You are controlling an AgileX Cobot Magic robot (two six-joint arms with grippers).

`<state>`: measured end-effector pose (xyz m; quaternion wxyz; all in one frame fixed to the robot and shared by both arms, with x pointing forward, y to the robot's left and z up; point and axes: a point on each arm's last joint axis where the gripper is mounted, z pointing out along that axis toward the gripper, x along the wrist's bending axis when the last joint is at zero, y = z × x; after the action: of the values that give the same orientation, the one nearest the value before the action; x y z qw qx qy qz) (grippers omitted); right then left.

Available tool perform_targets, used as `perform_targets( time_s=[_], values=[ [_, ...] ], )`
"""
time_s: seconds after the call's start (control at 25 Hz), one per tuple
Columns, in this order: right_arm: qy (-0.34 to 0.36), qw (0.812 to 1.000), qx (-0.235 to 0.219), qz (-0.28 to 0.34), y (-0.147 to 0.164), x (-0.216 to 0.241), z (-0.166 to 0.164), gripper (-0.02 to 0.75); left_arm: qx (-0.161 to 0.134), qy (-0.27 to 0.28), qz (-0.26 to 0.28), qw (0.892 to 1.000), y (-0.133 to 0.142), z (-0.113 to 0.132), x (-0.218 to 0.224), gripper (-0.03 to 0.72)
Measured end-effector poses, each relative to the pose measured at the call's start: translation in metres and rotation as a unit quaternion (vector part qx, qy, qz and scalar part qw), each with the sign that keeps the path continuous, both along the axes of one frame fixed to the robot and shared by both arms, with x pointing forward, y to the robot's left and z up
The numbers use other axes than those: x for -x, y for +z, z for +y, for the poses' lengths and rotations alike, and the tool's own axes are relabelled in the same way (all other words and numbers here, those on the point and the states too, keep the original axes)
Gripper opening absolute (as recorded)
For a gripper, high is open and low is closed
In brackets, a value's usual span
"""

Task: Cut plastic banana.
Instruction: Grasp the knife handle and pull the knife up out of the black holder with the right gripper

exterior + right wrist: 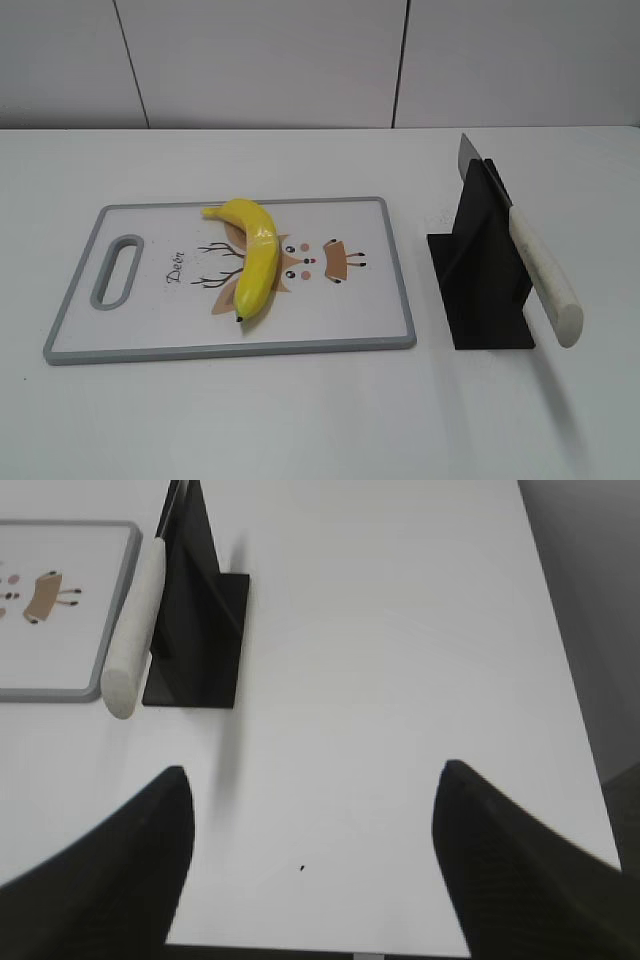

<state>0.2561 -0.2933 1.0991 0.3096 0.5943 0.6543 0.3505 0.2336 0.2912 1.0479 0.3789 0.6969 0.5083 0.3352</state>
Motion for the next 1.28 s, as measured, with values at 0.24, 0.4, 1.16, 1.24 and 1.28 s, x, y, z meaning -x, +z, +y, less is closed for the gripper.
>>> perform_targets(
  time_s=[0.24, 0.4, 1.16, 1.24, 1.28],
  values=[
    [0.021, 0.994, 0.005, 0.105, 0.015, -0.045, 0.005, 0.571, 0.000, 0.000, 0.005, 1.000, 0.000, 0.000, -0.002, 0.585],
    [0.052, 0.986, -0.005, 0.160, 0.015, -0.076, 0.013, 0.571, 0.001, 0.000, 0.005, 1.000, 0.000, 0.000, -0.001, 0.585],
    [0.097, 0.931, 0.016, 0.353, -0.036, -0.207, 0.109, 0.529, 0.009, 0.006, -0.003, 1.000, 0.000, 0.000, 0.002, 0.585],
    [0.083, 0.925, 0.028, 0.370, -0.050, -0.216, 0.112, 0.527, 0.009, 0.006, -0.003, 1.000, 0.000, 0.000, 0.002, 0.585],
    [0.076, 0.923, 0.034, 0.376, -0.055, -0.220, 0.112, 0.527, 0.009, 0.006, -0.003, 1.000, 0.000, 0.000, 0.002, 0.585]
  ],
)
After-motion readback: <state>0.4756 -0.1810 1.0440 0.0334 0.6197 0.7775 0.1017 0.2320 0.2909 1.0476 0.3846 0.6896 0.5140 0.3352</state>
